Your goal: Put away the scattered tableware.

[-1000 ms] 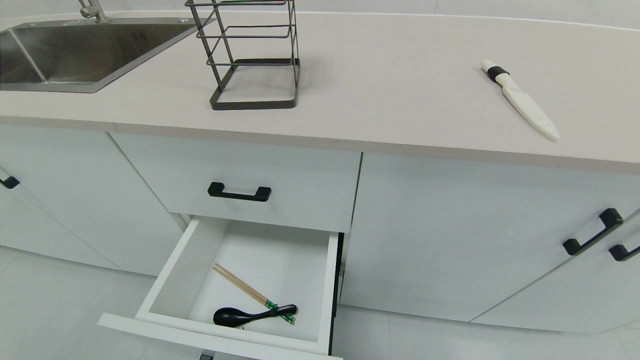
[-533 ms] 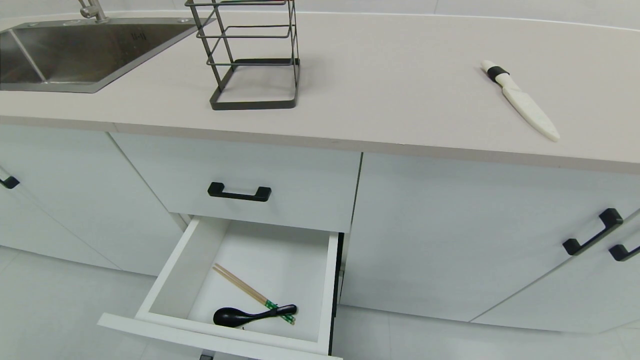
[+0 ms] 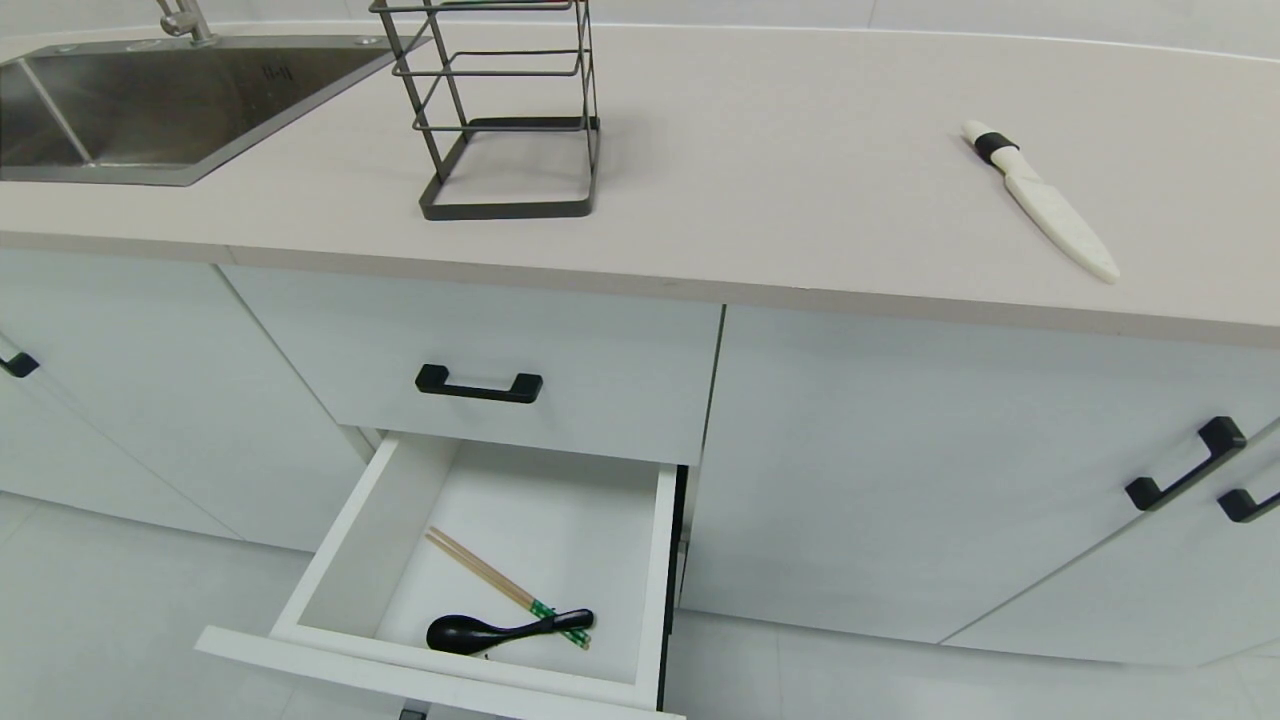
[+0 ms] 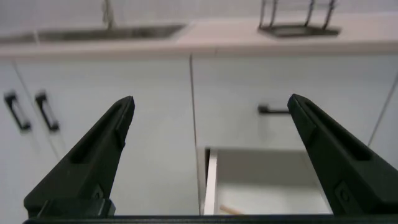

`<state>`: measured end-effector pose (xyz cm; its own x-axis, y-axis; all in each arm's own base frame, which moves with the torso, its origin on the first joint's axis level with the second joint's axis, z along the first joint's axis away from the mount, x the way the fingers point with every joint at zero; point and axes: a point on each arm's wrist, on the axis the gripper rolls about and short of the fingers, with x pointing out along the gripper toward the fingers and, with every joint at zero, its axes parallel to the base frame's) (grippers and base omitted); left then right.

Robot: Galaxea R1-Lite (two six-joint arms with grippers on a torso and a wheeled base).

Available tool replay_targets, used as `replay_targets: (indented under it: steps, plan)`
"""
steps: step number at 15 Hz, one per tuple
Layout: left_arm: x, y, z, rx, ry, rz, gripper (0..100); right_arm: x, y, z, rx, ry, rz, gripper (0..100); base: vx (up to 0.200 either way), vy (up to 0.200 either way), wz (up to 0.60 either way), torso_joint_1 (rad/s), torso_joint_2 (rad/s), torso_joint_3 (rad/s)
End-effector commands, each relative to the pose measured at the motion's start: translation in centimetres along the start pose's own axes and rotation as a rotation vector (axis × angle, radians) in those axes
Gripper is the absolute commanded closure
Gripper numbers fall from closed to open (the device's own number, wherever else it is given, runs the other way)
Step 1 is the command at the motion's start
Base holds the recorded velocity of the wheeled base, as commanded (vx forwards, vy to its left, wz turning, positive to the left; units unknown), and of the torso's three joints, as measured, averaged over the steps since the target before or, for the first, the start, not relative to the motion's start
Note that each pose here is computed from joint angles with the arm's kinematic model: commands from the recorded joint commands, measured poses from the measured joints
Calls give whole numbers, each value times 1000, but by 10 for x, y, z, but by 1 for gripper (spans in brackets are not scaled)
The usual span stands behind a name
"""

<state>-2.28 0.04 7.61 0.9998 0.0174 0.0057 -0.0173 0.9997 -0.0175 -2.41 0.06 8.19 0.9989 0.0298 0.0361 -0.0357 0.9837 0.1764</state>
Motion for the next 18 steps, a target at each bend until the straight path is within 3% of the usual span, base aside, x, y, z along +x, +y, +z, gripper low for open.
replay_targets:
  steps: [1, 2, 3, 4, 6, 9, 10, 11, 13, 16, 18]
  plan:
    - [-1, 0, 12, -14, -111, -2, 0, 0, 0, 0, 9, -2, -14, 0, 0, 0, 0, 0, 0, 0]
    - [-13, -1, 53, 10, -416, -11, 0, 0, -1, 0, 10, -5, -31, 0, 0, 0, 0, 0, 0, 0]
    - [-23, -4, 87, 122, -518, -77, 0, 0, -1, 0, 15, -6, -35, 0, 0, 0, 0, 0, 0, 0]
    - [-27, -5, 93, 144, -490, -145, 0, 0, -1, 0, 16, -6, -35, 0, 0, 0, 0, 0, 0, 0]
    - [-26, -5, 89, 121, -324, -141, 0, 0, -1, 0, 18, -6, -35, 0, 0, 0, 0, 0, 0, 0]
    - [-21, -4, 96, 87, -173, -161, 0, 0, -1, 0, 19, -6, -35, 0, 0, 0, 0, 0, 0, 0]
    - [-19, -4, 97, 83, -156, -166, 0, 0, -1, 0, 19, -6, -37, 0, 0, 0, 0, 0, 0, 0]
    - [-10, -3, 108, 60, -9, -221, 0, 0, -1, 0, 18, -6, -35, 0, 0, 0, 0, 0, 0, 0]
    - [2, -5, 121, 63, 158, -300, 0, 0, -1, 0, 19, -6, -35, 0, 0, 0, 0, 0, 0, 0]
    - [41, -10, 117, 51, 420, -348, 0, 0, -1, 0, 21, -6, -35, 0, 0, 0, 0, 0, 0, 0]
    - [63, -16, 113, 64, 546, -432, 0, 0, -1, 0, 21, -6, -35, 0, 0, 0, 0, 0, 0, 0]
